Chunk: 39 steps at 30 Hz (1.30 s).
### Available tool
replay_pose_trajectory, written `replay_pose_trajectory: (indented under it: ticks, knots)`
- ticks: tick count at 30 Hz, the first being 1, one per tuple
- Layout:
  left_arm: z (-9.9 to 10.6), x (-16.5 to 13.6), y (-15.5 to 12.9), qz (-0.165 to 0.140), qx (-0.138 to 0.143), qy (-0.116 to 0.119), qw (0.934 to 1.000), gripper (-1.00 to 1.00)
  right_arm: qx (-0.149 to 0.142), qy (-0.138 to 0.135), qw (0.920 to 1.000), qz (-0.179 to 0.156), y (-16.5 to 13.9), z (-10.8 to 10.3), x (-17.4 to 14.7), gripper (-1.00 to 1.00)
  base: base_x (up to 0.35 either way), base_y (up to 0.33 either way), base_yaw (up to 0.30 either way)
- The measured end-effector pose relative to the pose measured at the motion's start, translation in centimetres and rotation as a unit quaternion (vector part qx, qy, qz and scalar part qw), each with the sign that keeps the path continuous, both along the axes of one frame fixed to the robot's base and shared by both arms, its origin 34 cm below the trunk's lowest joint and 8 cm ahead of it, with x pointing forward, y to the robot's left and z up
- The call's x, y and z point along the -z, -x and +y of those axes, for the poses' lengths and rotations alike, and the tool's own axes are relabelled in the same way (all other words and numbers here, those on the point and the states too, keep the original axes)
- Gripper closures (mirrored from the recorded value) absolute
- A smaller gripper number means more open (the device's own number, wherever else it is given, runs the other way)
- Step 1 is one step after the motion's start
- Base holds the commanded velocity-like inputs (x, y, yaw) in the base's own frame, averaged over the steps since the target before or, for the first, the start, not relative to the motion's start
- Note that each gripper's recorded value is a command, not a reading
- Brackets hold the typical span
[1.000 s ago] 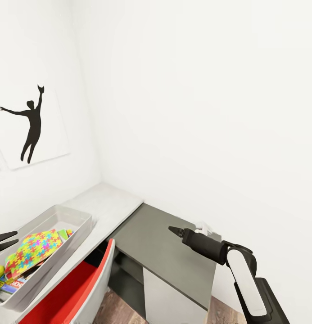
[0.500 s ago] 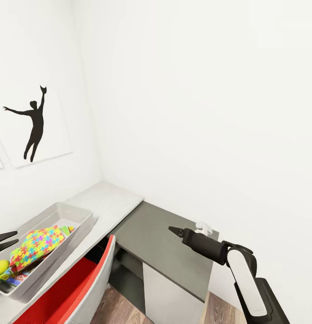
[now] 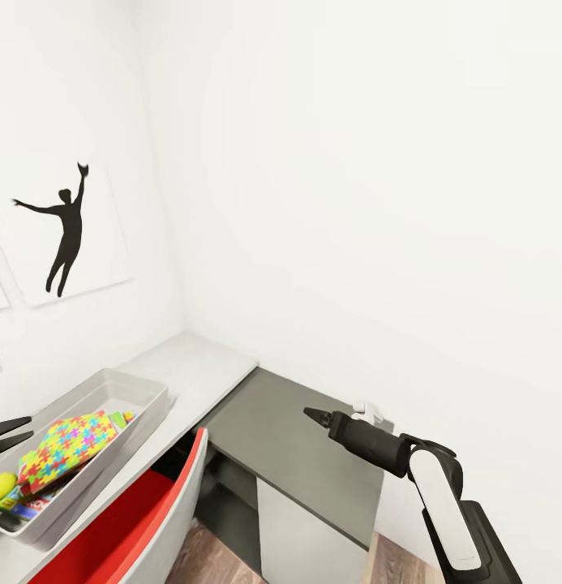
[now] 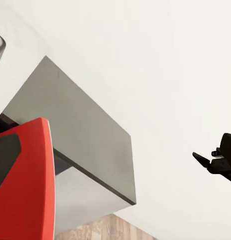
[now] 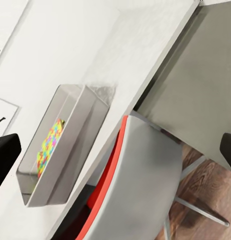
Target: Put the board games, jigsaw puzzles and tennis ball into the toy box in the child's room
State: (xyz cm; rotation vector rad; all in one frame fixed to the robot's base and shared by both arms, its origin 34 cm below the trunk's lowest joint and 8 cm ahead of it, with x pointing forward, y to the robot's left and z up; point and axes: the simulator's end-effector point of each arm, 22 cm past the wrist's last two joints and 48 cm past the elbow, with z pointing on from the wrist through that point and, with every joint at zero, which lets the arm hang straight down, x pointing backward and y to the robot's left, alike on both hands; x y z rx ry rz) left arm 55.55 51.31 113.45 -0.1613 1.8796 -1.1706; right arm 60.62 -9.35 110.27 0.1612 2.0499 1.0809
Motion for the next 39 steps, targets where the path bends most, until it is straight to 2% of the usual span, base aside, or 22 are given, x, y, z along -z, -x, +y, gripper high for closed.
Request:
replay_pose_trajectory:
  ticks: [39]
  knots:
    - [-0.1, -2.8, 0.9, -0.033, 0.0, 0.001, 0.9995, -1.0, 0.0, -0.002, 0.9995, -0.032, 0.7, -0.1, -3.3, -1.0, 0.0, 0.0, 0.072]
